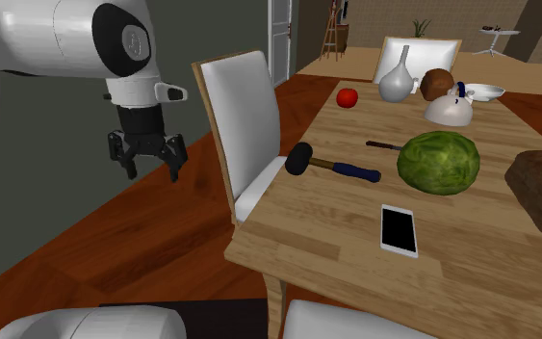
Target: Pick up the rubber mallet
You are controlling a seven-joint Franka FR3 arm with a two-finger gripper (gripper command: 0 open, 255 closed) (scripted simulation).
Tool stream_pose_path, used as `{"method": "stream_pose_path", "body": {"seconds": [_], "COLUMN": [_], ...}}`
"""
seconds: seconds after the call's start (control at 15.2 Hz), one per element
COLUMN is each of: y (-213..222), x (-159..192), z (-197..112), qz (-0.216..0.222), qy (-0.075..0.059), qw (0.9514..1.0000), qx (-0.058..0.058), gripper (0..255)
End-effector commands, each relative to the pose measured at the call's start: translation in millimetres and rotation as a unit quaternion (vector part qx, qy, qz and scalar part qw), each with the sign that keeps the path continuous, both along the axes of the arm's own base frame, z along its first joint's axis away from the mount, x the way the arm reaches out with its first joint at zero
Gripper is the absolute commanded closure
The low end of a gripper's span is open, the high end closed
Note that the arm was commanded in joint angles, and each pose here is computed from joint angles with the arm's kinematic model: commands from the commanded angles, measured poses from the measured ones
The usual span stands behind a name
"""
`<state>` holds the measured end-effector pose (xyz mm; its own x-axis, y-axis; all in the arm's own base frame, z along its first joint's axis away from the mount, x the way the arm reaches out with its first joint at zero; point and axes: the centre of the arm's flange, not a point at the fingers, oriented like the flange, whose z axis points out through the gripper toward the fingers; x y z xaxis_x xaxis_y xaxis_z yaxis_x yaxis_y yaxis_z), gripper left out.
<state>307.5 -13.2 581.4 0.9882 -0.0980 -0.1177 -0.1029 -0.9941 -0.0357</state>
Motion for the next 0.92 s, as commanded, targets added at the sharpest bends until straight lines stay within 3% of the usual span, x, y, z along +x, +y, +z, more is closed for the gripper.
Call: {"method": "stream_pose_path", "body": {"seconds": [0.0,0.4,0.86], "y": [0,-70,-153], "x": [0,-12,-9], "z": [0,-17,-36], "qz": [0.000,0.088,0.189], "qy": [0.000,-0.011,-0.024], "qw": [1.0000,0.9960,0.9812], "qx": [0.000,-0.013,-0.027], "gripper": [0,0,0]}}
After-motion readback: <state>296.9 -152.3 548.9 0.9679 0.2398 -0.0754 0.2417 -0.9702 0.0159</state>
